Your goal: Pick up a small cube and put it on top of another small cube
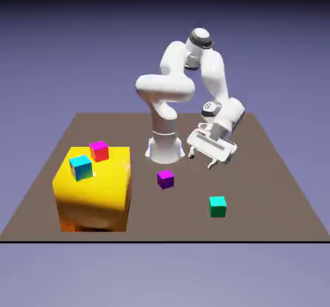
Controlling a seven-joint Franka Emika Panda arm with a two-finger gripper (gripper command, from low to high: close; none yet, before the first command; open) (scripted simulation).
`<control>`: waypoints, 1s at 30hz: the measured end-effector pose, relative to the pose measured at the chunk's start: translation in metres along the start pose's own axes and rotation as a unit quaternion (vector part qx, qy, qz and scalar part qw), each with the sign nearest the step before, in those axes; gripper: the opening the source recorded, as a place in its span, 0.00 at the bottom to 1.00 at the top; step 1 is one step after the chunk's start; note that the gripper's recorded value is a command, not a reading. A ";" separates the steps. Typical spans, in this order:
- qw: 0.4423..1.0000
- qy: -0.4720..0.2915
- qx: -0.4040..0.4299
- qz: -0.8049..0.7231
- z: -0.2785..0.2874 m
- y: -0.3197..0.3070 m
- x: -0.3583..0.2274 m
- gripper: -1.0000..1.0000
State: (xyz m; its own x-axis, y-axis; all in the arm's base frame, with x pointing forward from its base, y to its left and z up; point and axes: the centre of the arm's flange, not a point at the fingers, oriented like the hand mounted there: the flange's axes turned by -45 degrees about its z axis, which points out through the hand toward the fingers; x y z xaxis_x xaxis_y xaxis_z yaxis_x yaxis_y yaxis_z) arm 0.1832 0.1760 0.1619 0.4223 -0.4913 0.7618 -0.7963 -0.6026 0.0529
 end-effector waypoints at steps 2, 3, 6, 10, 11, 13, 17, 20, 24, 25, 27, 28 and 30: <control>0.999 0.019 -0.019 0.021 0.016 0.011 -0.003 0.50; 0.999 0.029 -0.029 0.033 0.024 0.016 -0.004 0.50; 0.994 0.061 -0.056 0.067 0.048 0.034 -0.004 0.50; 0.992 0.073 -0.064 0.080 0.065 0.040 -0.005 0.50; 0.992 0.073 -0.063 0.080 0.073 0.039 -0.007 0.50; 0.992 0.073 -0.062 0.080 0.090 0.040 -0.010 0.50; 0.992 0.074 -0.065 0.080 0.119 0.047 -0.012 0.00; 0.992 0.073 -0.063 0.080 0.109 0.044 -0.011 0.00; 0.992 0.073 -0.062 0.080 0.073 0.039 -0.007 0.00; 0.992 0.073 -0.063 0.080 0.065 0.040 -0.005 0.00; 0.993 0.067 -0.068 0.076 0.056 0.034 -0.002 0.00; 0.993 0.059 -0.071 0.072 0.056 0.028 0.000 0.00; 0.994 0.044 -0.076 0.066 0.055 0.015 0.006 0.00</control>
State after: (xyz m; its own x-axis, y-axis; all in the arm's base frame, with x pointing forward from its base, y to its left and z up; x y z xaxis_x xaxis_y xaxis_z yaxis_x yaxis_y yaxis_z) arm 0.1978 0.1299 0.1317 0.2759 -0.4981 0.8220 -0.9009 -0.4321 0.0406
